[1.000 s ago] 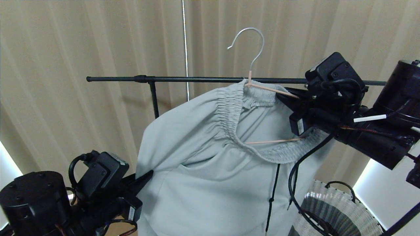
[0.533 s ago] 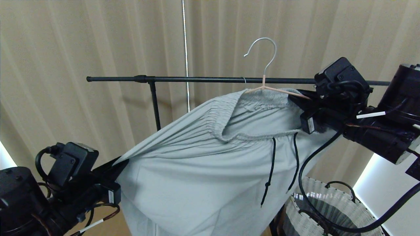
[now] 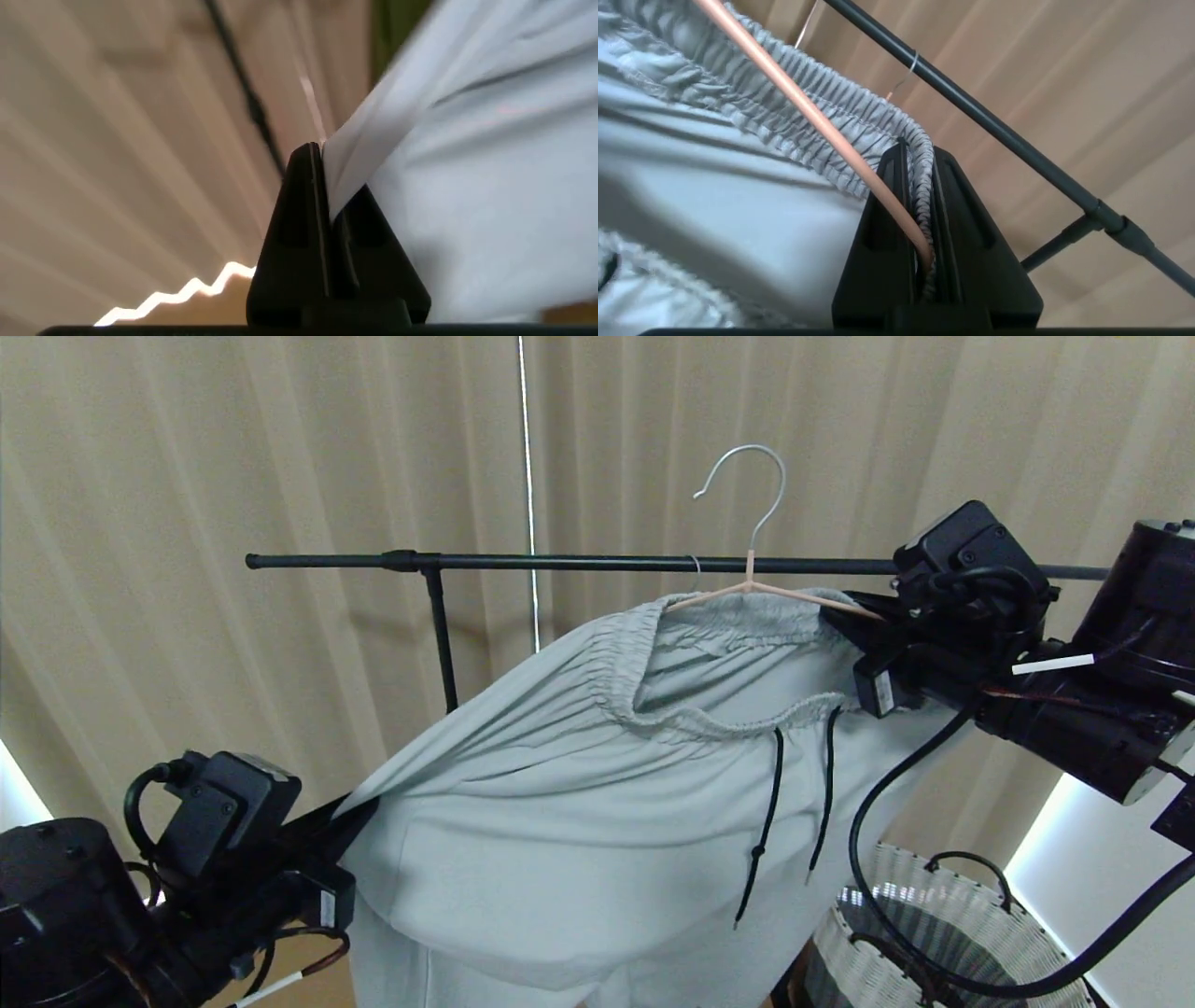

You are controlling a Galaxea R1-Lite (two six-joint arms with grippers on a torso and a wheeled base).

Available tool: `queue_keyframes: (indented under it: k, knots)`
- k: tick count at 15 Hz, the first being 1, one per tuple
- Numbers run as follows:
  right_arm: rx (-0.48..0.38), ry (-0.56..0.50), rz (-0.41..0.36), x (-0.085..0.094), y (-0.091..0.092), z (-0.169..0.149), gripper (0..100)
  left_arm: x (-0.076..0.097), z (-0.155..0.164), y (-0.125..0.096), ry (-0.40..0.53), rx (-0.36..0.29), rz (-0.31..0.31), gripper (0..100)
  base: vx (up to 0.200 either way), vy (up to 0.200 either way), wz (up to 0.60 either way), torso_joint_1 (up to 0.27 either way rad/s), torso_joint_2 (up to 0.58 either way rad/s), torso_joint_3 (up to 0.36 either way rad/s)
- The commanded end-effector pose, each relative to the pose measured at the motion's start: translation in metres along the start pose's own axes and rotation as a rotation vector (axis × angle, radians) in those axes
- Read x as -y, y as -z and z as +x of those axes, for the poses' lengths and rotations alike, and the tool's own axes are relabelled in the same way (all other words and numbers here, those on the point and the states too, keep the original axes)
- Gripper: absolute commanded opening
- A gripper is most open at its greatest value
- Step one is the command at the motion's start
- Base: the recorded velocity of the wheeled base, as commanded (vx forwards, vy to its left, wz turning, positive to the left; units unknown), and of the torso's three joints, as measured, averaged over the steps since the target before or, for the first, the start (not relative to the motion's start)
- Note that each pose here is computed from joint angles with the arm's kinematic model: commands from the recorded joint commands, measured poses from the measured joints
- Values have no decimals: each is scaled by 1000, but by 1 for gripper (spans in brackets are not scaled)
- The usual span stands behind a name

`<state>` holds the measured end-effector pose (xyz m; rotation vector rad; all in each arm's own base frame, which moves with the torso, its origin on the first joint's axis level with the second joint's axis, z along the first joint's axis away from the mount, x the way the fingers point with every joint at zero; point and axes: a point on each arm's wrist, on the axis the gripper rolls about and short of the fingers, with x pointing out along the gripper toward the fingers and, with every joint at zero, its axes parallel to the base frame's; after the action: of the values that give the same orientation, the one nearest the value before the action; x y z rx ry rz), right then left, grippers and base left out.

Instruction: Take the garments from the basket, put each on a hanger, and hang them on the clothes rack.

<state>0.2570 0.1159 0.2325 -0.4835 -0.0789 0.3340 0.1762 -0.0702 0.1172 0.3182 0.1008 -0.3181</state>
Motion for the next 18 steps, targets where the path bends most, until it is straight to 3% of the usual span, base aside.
queue_keyframes:
  k: [1,4,5,8,14,18]
  knots:
    - [7,-4,0,-1,-2,1,0,15,1,3,77,-17,15,0,0,0,0,0,0,0]
    - [13,-6,0,-1,-4,-1,0,23,-3,6,124,-28,25,0,0,0,0,0,0,0]
    - [16,-5,0,-1,-4,-1,0,26,-4,7,136,-32,27,100,0,0,0,0,0,0]
    - [15,-3,1,-1,-5,-1,0,26,-6,3,139,-10,27,100,0,0,0,0,0,0]
    - [-14,15,-6,1,-1,-4,0,13,-30,-16,92,119,0,100,0,0,0,0,0,0]
    - [-104,55,-14,11,1,-17,0,-2,-54,-32,50,146,-18,100,0,0,0,0,0,0]
